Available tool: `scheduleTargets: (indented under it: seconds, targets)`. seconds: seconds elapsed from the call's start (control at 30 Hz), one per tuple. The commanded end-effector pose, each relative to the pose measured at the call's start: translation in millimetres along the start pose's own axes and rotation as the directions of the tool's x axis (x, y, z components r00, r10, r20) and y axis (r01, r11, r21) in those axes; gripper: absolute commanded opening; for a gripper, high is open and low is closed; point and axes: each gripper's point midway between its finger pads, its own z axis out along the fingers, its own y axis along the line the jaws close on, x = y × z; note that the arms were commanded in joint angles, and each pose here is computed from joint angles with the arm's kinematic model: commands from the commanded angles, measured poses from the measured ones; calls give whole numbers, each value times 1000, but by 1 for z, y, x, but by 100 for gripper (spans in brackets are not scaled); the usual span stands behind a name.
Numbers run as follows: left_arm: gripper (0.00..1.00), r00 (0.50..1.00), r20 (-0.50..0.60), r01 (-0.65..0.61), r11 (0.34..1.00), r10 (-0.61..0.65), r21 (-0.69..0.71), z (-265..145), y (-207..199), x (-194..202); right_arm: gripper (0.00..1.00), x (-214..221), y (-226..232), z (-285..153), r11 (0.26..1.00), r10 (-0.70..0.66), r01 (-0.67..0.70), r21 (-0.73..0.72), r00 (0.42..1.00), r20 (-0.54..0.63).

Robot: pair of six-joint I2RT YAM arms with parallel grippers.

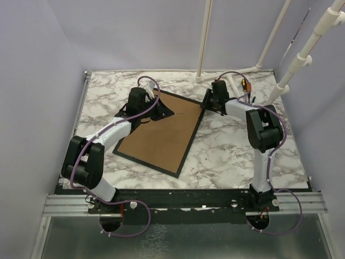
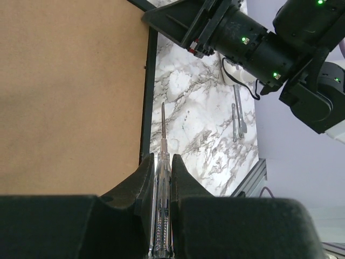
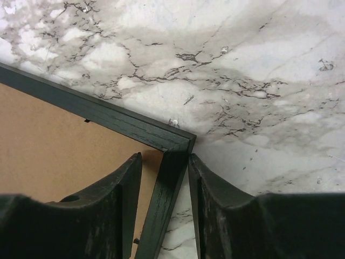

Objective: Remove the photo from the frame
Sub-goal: Adjust the photo frame at the center of the board.

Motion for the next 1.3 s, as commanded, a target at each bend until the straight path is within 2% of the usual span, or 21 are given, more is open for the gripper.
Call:
scheduleTargets:
  seconds: [0.0, 0.23, 0.37, 0.47, 0.67, 0.77, 0.87, 0.93, 1.03, 1.13, 1.27]
  targets:
    - [0, 1000, 27, 4, 1000, -4, -10, -12, 2, -5, 42, 31, -22, 13, 987, -132, 140, 75, 986, -103]
    - [0, 1000, 16, 19, 999, -19, -30, -15, 8, -5, 35, 9, -27, 11, 924, -368, 373, 81, 927, -69]
    - [0, 1000, 8, 17, 999, -16, -48, -14, 11, -8, 26, -4, -31, 13, 899, -418, 422, 117, 907, -58]
    - [0, 1000, 3, 17, 999, -17, -51, -11, 12, -9, 23, -13, -27, 15, 886, -448, 449, 115, 893, -32]
    - [0, 999, -18, 28, 997, -29, -69, -5, 18, -7, 23, -24, -13, 20, 828, -561, 561, 28, 828, 7]
    - [0, 999, -32, 35, 996, -38, -80, 0, 22, -7, 29, -28, 5, 20, 798, -598, 601, -56, 799, 60]
    - [0, 998, -47, 40, 996, -44, -79, 11, 25, -11, 35, -40, 8, 13, 860, -505, 507, -62, 862, 44]
    - [0, 998, -51, 43, 996, -48, -80, 24, 28, -19, 42, -48, 12, 1, 915, -391, 396, -82, 918, 67]
    - [0, 997, -63, 45, 995, -50, -85, 46, 34, -26, 53, -45, 13, -15, 960, -243, 249, -125, 968, 64]
    - [0, 993, -106, 41, 997, -47, -59, 70, 37, -27, 53, -37, 11, -25, 979, -111, 115, -167, 993, 34]
    - [0, 989, -146, 20, 1000, -21, -10, 89, 32, -31, 52, -27, 10, -38, 955, 31, -25, -297, 999, 16]
